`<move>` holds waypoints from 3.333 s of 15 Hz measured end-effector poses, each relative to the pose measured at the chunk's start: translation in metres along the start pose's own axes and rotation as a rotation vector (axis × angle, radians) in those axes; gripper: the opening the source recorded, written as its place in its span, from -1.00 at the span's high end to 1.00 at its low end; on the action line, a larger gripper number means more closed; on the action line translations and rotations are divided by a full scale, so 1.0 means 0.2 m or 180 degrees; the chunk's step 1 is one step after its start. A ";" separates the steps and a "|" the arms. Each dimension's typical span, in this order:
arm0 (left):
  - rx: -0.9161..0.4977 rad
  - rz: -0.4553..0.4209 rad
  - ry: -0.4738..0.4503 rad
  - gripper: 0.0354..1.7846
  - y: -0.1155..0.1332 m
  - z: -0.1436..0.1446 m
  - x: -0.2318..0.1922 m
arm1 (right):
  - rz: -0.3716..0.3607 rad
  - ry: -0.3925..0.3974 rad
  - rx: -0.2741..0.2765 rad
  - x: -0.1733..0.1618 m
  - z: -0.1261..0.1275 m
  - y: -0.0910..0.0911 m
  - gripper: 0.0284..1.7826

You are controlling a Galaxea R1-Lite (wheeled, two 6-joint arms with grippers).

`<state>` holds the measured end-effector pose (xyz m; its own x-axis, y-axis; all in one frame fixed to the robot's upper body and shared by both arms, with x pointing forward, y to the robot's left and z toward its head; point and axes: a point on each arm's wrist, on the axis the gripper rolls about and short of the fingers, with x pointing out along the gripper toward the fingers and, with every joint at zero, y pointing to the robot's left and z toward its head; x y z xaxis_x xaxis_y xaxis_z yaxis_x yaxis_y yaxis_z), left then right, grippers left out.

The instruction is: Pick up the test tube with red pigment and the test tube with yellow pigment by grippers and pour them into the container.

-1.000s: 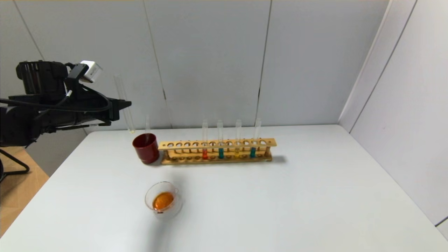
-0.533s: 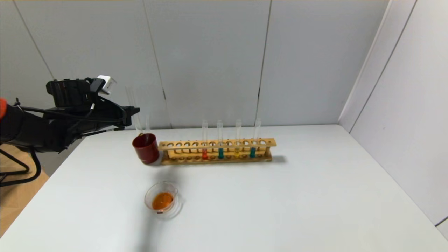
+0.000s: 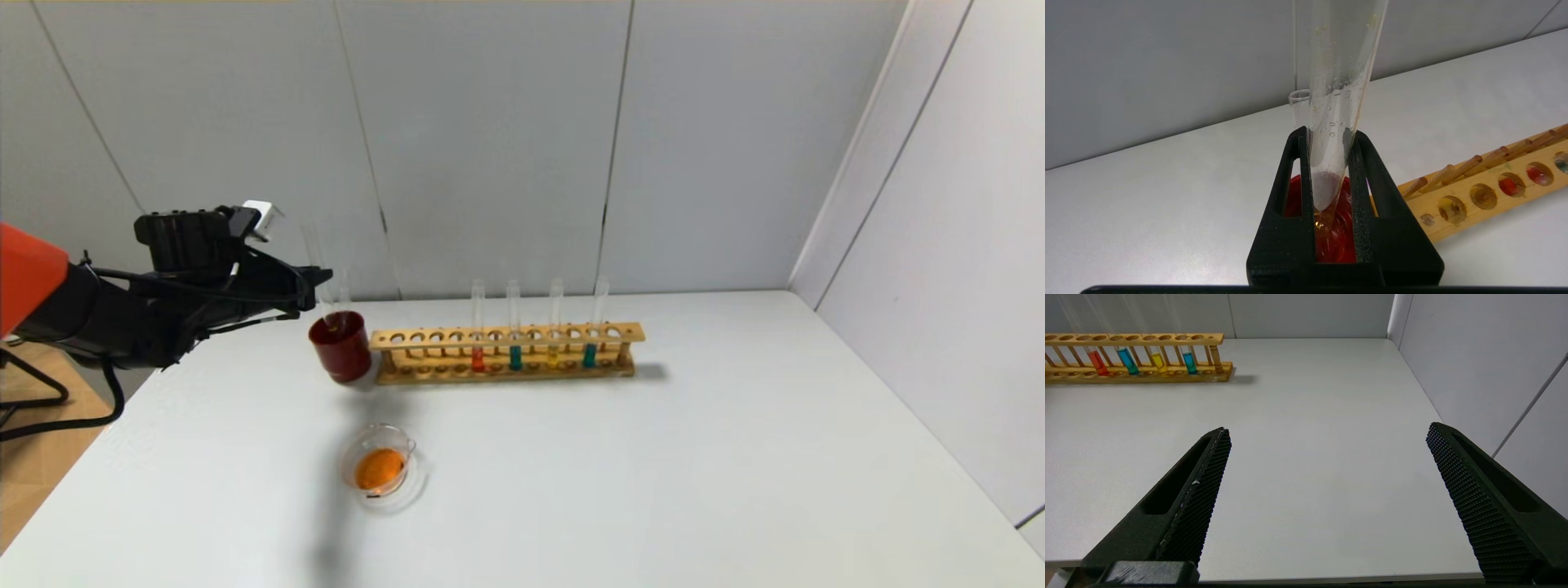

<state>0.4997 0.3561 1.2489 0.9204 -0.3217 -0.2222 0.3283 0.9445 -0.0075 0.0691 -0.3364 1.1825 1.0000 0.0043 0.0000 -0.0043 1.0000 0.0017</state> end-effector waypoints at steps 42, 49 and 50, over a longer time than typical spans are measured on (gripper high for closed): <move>0.0488 0.0765 -0.0907 -0.96 -0.65 0.23 -1.63 | 0.0000 0.0000 0.0000 0.00 0.00 0.00 -0.96; 0.0492 0.1221 -0.1325 -0.96 -0.79 -0.22 -1.90 | 0.0000 0.0000 -0.0001 0.00 0.00 0.00 -0.96; 0.0505 0.1264 -0.1485 -0.96 -0.80 -0.25 -1.93 | -0.0001 0.0000 0.0000 0.00 0.00 0.00 -0.96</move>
<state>0.0809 0.3324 1.2874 0.9625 0.0226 0.2703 -0.0628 0.9880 0.1408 0.0691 -0.3364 1.1825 1.0000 0.0038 0.0000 -0.0038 1.0000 0.0017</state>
